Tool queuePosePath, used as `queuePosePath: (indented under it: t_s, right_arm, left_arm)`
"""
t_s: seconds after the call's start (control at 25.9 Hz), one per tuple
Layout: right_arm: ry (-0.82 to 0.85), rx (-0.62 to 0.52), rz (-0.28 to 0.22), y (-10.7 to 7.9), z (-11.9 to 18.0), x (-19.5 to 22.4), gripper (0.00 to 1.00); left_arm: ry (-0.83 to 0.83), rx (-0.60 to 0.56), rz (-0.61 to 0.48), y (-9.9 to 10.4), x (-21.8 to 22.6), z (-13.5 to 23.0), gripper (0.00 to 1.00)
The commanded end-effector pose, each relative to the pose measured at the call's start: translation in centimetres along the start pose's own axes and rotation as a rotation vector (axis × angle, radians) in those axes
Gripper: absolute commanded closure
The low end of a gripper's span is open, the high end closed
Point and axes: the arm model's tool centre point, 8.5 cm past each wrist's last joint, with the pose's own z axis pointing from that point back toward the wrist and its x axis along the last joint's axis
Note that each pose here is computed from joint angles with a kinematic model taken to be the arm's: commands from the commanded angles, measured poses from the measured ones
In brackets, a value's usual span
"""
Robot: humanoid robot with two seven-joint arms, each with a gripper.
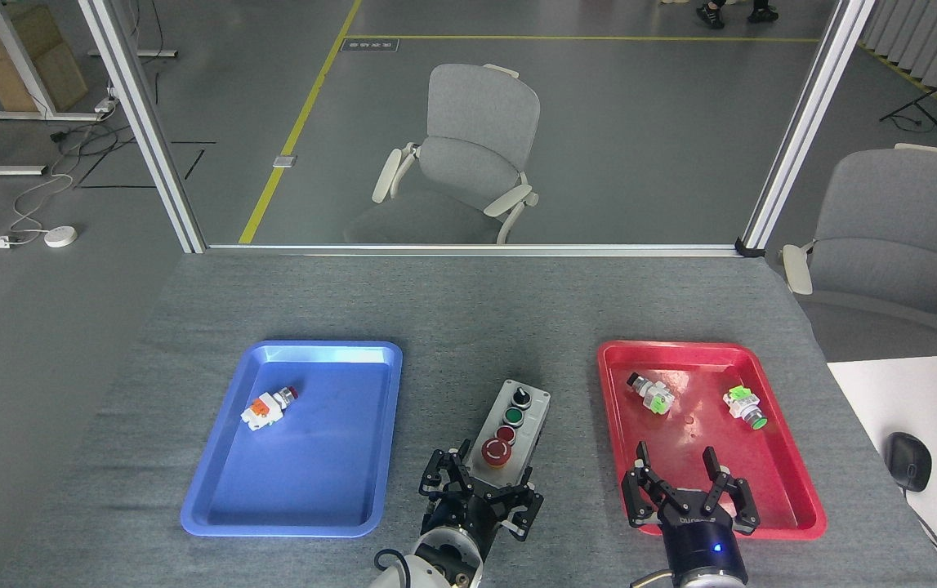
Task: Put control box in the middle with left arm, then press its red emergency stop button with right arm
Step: 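Lower the control box onto the table between the trays, then open the left gripper and withdraw it toward the robot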
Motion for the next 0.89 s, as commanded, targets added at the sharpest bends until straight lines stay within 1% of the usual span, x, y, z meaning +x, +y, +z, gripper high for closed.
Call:
queuePosePath:
  t_s: [0.0,0.04,0.08,0.12,0.15,0.19,0.23,0.35,0.43,0.46,0.58,0.62,0.7,0.77,0.85]
  right_arm:
    - [-0.007,-0.004,-0.003,-0.2,0.0,0.1,0.06]
    - [-0.009,0.001,-0.004,-0.1,0.0,0.2,0.08]
    - [-0.013,0.005,-0.006,0.0,0.0,0.3,0.11]
    - [-0.014,0.008,-0.007,0.0,0.0,0.1,0.18]
    - [-0.020,0.007,-0.009,0.0,-0.1,0.1,0.23]
    - [-0.029,0.009,-0.006,0.0,-0.1,0.2,0.27]
    - [-0.048,0.008,-0.005,0.0,0.0,0.6,0.35]
    - [-0.119,0.008,-0.016,0.0,0.0,1.3,0.54]
    - [-0.146,0.010,-0.020,0.0,0.1,1.6,0.70]
    - [-0.159,0.010,-0.020,0.1,0.1,1.8,0.76]
    - [-0.199,0.008,-0.020,-0.1,0.1,2.2,0.95]
    - [-0.220,0.003,-0.024,-0.2,0.1,2.5,1.00]
    - [-0.263,-0.009,-0.031,-0.7,-0.3,3.1,1.00]
    - [-0.297,-0.009,-0.032,-0.8,-0.3,3.9,1.00]
    - [-0.326,0.002,-0.017,-0.7,-0.3,4.8,1.00]
  left_arm:
    - [-0.004,-0.026,0.007,-2.0,0.2,1.1,0.03]
    - [-0.003,-0.029,0.010,-2.2,0.2,1.1,0.03]
    - [-0.001,-0.031,0.010,-2.4,0.1,1.3,0.02]
    - [0.002,-0.044,0.014,-3.1,0.0,1.6,0.02]
    - [0.002,-0.046,0.018,-3.4,0.0,1.9,0.02]
    - [0.000,-0.038,0.024,-3.3,0.0,2.1,0.02]
    - [0.003,-0.032,0.026,-3.4,-0.5,2.4,0.02]
    - [0.015,-0.015,0.021,-3.9,-2.1,3.6,0.02]
    - [0.024,-0.004,0.018,-4.2,-3.2,4.6,0.02]
    - [0.034,0.005,0.019,-4.3,-4.1,5.1,0.02]
    - [0.067,0.039,0.039,-4.1,-6.6,7.0,0.02]
    - [0.077,0.053,0.040,-3.9,-7.6,7.7,0.02]
    - [0.089,0.090,0.036,-3.2,-9.4,9.4,0.02]
    - [0.120,0.133,0.043,-2.3,-11.6,11.3,0.02]
    - [0.162,0.169,0.074,-1.7,-13.8,13.2,0.02]
